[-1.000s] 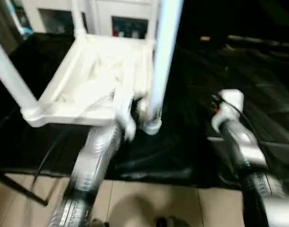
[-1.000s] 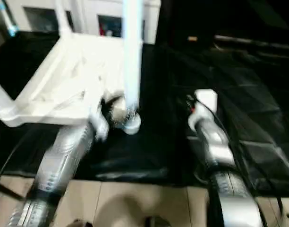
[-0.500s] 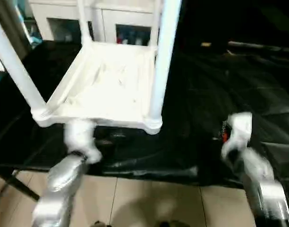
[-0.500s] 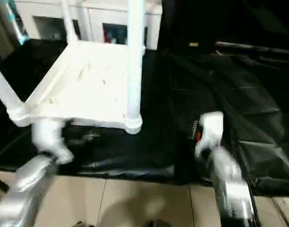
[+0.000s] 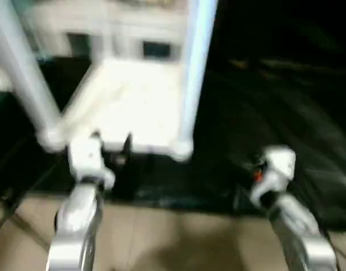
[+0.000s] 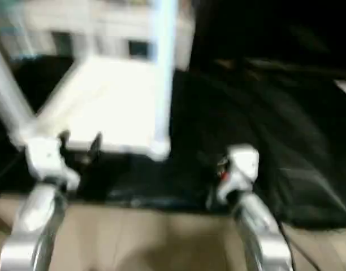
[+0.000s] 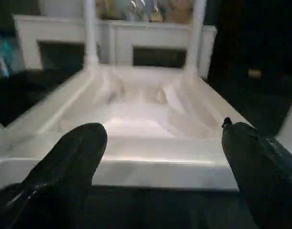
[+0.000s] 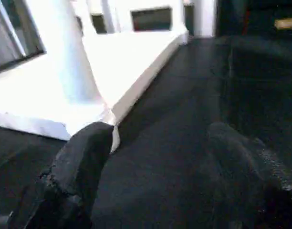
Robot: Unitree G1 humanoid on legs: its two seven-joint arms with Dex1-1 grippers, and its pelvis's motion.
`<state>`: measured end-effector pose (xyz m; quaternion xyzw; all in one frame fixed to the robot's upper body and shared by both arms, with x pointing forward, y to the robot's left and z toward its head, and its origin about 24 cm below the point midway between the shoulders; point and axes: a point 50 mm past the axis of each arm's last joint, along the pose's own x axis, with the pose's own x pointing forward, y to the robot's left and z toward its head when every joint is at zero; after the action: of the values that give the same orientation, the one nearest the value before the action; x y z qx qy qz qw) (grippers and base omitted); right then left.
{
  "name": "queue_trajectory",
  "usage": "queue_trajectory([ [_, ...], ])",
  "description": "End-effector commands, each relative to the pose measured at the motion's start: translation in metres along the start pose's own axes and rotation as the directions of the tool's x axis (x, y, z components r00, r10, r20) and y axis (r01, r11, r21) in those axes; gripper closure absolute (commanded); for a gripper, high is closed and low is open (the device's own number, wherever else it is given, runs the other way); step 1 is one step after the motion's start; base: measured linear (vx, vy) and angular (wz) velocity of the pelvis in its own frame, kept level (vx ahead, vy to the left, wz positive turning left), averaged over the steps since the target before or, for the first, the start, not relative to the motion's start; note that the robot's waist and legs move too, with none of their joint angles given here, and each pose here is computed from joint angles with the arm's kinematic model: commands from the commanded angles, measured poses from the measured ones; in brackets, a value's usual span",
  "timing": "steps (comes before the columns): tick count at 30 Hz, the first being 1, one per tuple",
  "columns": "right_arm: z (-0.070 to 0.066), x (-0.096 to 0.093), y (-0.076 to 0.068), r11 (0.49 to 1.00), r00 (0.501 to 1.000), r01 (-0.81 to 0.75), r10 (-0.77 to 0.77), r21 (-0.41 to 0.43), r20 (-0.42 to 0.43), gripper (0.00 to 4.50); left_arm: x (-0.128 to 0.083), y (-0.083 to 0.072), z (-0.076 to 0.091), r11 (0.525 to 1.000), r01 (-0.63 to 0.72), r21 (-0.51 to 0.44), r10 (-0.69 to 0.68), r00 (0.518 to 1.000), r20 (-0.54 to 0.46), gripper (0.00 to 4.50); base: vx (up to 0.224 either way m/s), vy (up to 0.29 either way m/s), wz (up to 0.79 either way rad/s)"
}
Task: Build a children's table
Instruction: Rotate table base
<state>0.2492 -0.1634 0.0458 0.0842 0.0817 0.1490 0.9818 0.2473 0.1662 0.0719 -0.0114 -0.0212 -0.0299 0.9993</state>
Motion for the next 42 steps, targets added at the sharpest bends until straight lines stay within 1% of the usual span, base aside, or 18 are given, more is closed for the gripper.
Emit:
queue_trajectory([
  [1,0.011,0.002,-0.005,1.0,1.0,0.013,-0.013,-0.008,0.027,0.84,0.0,0.005,0.001,0.999,-0.042,0.015,0.042,0.999,-0.001,0.06,0.0,0.0,0.0],
  [2,0.014,0.004,-0.007,1.0,0.999,0.007,-0.006,-0.016,0.038,0.84,-0.002,0.008,0.0,0.998,-0.051,0.03,0.051,0.999,-0.006,0.06,0.0,0.0,0.0],
  [6,0.018,0.005,-0.01,1.0,0.999,0.014,-0.012,-0.028,0.044,0.84,-0.002,0.007,0.0,0.999,-0.036,0.033,0.037,0.999,-0.014,0.06,0.07,0.021,0.02],
  [13,0.017,0.006,-0.008,1.0,0.999,-0.002,0.003,-0.025,0.037,0.84,-0.002,0.006,-0.001,0.999,-0.036,0.032,0.037,0.999,-0.02,0.06,0.147,0.025,0.11],
  [19,0.017,0.009,-0.006,0.999,0.999,-0.018,0.02,-0.039,0.036,0.84,-0.001,0.007,0.0,0.999,-0.035,0.038,0.035,0.999,-0.019,0.06,0.161,-0.03,-0.01],
  [26,0.016,0.008,-0.007,1.0,0.999,-0.006,0.007,-0.015,0.043,0.84,0.001,0.006,0.0,0.999,-0.015,0.039,0.015,1.0,-0.018,0.06,0.129,0.032,-0.02],
  [28,0.018,0.006,-0.007,1.0,0.998,-0.003,0.004,-0.017,0.056,0.84,0.002,0.005,-0.001,0.999,0.001,0.034,0.0,1.0,-0.024,0.06,0.158,0.043,-0.01],
  [31,0.018,0.005,-0.008,1.0,0.999,0.0,0.002,-0.028,0.051,0.84,0.003,0.003,-0.002,1.0,0.026,0.011,-0.025,0.999,-0.032,0.06,0.136,-0.008,-0.01],
  [32,0.019,0.005,-0.01,0.999,0.998,-0.01,0.012,-0.036,0.06,0.84,0.001,-0.003,-0.007,0.991,0.13,0.027,-0.127,0.988,-0.083,0.06,0.119,-0.049,-0.02],
  [33,0.02,0.005,-0.011,0.999,0.998,-0.022,0.025,-0.044,0.061,0.84,0.0,-0.005,-0.009,0.98,0.198,0.03,-0.194,0.976,-0.098,0.06,0.121,-0.115,0.08],
  [34,0.02,0.005,-0.012,0.999,0.998,-0.024,0.027,-0.045,0.061,0.84,0.0,-0.005,-0.01,0.978,0.207,0.03,-0.204,0.974,-0.099,0.06,0.123,-0.091,0.05],
  [35,0.021,0.006,-0.013,0.997,0.997,-0.05,0.053,-0.064,0.049,0.84,0.001,-0.007,-0.014,0.955,0.293,0.049,-0.285,0.949,-0.136,0.06,0.123,-0.091,0.05],
  [37,0.023,0.006,-0.014,0.991,0.995,-0.089,0.093,-0.1,0.034,0.84,0.002,-0.007,-0.016,0.928,0.369,0.055,-0.356,0.92,-0.167,0.06,0.013,-0.069,-0.05],
  [38,0.023,0.006,-0.014,0.99,0.995,-0.093,0.097,-0.104,0.033,0.84,0.002,-0.007,-0.017,0.926,0.375,0.054,-0.361,0.917,-0.168,0.06,-0.027,-0.071,-0.05],
  [40,0.026,0.006,-0.018,0.978,0.988,-0.154,0.155,-0.142,0.0,0.84,0.003,-0.004,-0.015,0.885,0.466,0.013,-0.455,0.87,-0.189,0.06,0.0,0.0,0.0],
  [41,0.028,0.005,-0.021,0.97,0.982,-0.188,0.188,-0.156,-0.015,0.84,0.003,-0.003,-0.014,0.855,0.519,0.001,-0.508,0.837,-0.202,0.06,0.0,0.0,0.0],
  [42,0.028,0.004,-0.021,0.968,0.981,-0.194,0.193,-0.158,-0.018,0.84,0.003,-0.003,-0.013,0.849,0.529,0.001,-0.517,0.831,-0.203,0.06,0.0,0.0,0.0],
])
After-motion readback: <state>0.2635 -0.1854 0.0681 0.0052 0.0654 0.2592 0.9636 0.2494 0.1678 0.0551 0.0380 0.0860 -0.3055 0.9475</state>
